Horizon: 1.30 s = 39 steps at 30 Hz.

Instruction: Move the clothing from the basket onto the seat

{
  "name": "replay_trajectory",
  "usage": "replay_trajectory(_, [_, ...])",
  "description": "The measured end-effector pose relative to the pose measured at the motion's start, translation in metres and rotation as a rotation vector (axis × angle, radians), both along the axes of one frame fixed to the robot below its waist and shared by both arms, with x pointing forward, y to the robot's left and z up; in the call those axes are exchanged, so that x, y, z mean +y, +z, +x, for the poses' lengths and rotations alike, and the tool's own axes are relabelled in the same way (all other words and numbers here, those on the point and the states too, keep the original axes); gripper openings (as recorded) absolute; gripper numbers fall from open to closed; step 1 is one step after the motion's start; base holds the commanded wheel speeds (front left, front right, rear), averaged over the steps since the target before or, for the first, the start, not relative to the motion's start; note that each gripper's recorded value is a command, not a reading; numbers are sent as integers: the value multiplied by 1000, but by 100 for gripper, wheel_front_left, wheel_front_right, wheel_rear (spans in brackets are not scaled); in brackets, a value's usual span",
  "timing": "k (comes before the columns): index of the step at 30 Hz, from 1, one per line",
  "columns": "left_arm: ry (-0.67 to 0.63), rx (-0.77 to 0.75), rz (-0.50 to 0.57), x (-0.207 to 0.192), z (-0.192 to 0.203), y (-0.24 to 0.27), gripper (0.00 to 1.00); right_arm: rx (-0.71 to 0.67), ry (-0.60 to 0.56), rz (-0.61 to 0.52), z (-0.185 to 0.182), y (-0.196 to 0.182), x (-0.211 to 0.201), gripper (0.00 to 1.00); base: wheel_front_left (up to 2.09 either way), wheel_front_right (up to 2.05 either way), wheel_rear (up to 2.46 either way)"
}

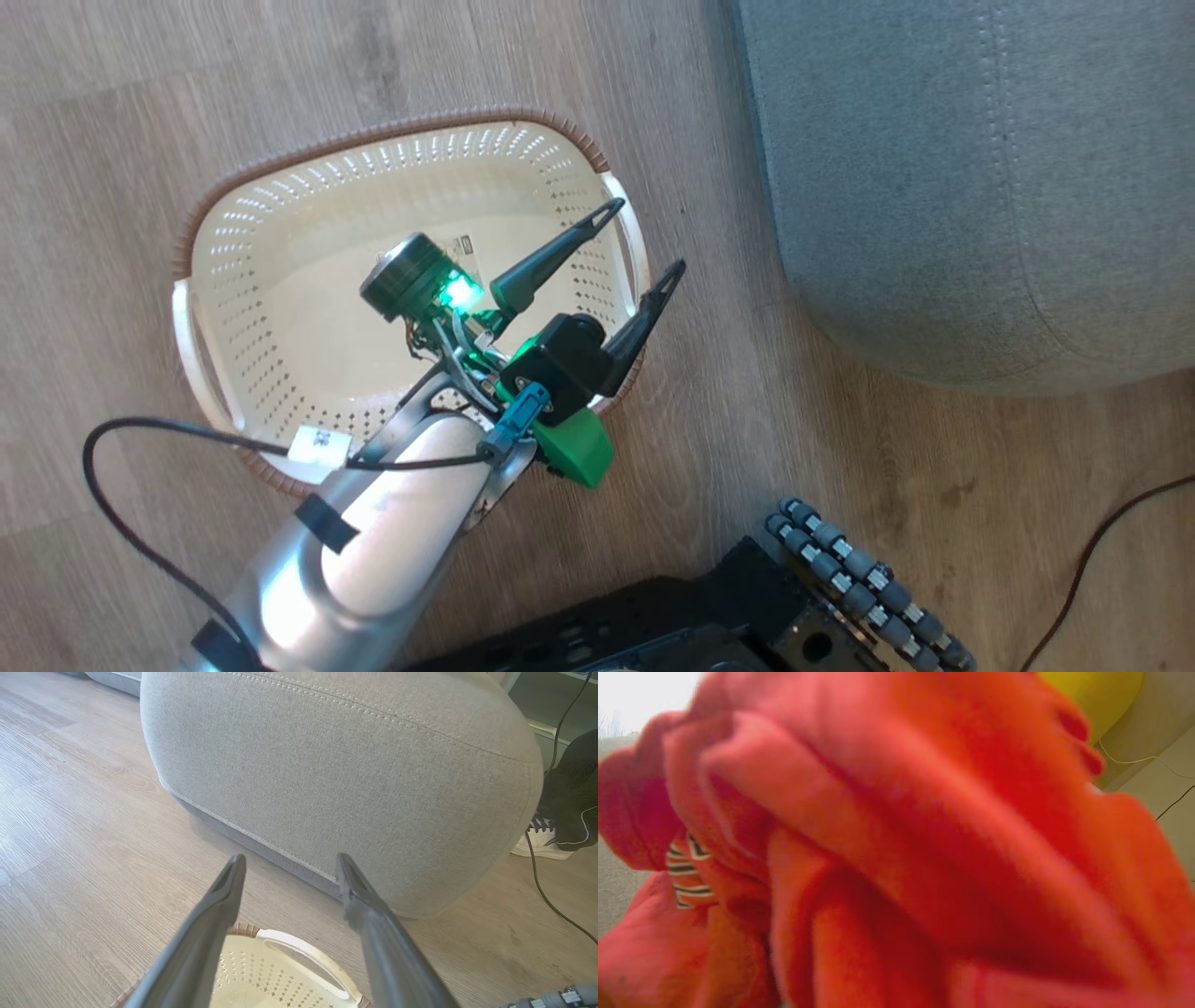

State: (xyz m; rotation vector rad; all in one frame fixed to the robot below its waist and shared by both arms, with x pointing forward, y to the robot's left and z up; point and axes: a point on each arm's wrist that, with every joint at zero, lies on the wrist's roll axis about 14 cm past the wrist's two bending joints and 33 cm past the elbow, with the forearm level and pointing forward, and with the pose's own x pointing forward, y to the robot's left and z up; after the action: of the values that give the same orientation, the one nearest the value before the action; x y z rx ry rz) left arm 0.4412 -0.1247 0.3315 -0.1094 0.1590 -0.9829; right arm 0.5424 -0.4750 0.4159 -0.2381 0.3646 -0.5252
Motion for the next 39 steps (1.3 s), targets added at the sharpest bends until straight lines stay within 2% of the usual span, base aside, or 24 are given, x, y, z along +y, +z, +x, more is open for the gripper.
replay_trajectory(11, [12,-60,-21,-1,4,38,100,-41,18,-18,-8,37,2,100,0,0,0])
replay_trajectory(17, [37,-102,-29,2,3,68,100,6,63,-44,-30,47,11,100,0,0,0])
replay_trajectory(21, [51,-115,-37,2,-5,87,100,-22,105,-63,-35,69,22,100,0,0,0])
replay_trajectory(28, [81,-158,-43,7,-20,120,100,-142,186,-132,-49,123,36,100,0,0,0])
replay_trajectory(35, [150,-188,-43,21,-31,145,100,-391,284,-168,-67,195,65,100,0,0,0])
replay_trajectory(39, [215,-222,-41,37,-31,161,100,-495,369,-146,-82,213,96,100,0,0,0])
